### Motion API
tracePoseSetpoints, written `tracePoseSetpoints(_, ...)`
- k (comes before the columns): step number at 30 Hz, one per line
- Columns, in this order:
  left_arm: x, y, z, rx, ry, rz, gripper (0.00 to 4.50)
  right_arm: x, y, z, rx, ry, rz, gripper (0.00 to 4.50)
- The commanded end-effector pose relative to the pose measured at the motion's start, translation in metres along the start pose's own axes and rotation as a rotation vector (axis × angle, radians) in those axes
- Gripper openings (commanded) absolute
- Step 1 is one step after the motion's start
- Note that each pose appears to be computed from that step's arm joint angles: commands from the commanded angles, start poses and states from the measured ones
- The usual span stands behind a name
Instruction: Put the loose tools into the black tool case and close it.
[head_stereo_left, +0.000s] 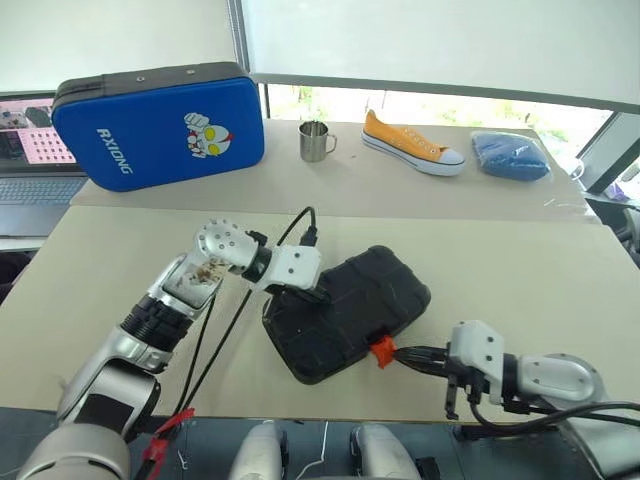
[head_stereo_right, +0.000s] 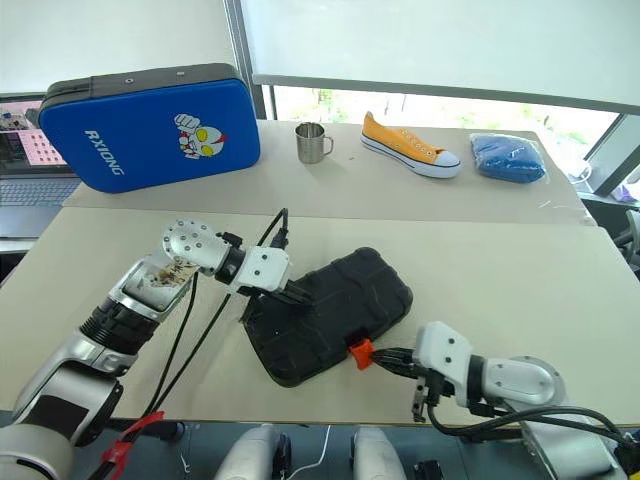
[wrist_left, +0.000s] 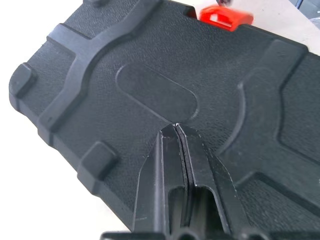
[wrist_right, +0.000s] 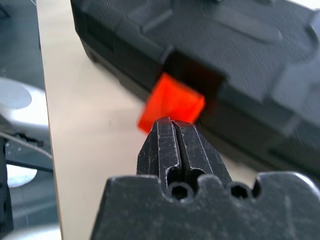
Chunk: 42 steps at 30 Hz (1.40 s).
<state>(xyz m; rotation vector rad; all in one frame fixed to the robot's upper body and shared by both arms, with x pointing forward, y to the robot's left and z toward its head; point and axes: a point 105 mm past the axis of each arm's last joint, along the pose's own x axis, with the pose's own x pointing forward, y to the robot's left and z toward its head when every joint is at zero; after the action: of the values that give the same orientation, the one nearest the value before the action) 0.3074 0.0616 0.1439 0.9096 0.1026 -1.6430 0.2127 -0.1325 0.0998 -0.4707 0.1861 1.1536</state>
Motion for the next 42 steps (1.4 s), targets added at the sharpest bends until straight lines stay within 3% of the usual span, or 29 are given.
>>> tracePoseSetpoints(1, 0.005, -0.003, -0.015, -0.042, 0.052, -0.015, 0.06, 0.013, 0.003, -0.009, -0.012, 0.039, 0.003, 0.0)
tracePoseSetpoints(9, 0.005, 0.0, -0.011, -0.043, 0.041, 0.003, 0.06, 0.021, -0.005, -0.022, -0.001, 0.059, -0.053, 0.0)
tracePoseSetpoints(18, 0.014, 0.001, -0.007, -0.041, 0.023, 0.011, 0.06, 0.023, -0.01, 0.011, 0.075, -0.079, -0.053, 0.0)
tracePoseSetpoints(25, 0.019, 0.004, -0.004, -0.03, 0.008, 0.024, 0.06, 0.013, -0.006, 0.004, 0.053, 0.016, -0.02, 0.0)
tracePoseSetpoints(31, 0.018, 0.004, -0.005, -0.024, 0.007, 0.03, 0.06, -0.006, 0.004, 0.012, 0.085, 0.015, 0.021, 0.0)
tracePoseSetpoints(42, 0.023, 0.006, -0.001, -0.009, -0.006, 0.025, 0.06, 0.011, -0.007, 0.015, 0.079, 0.004, -0.025, 0.0)
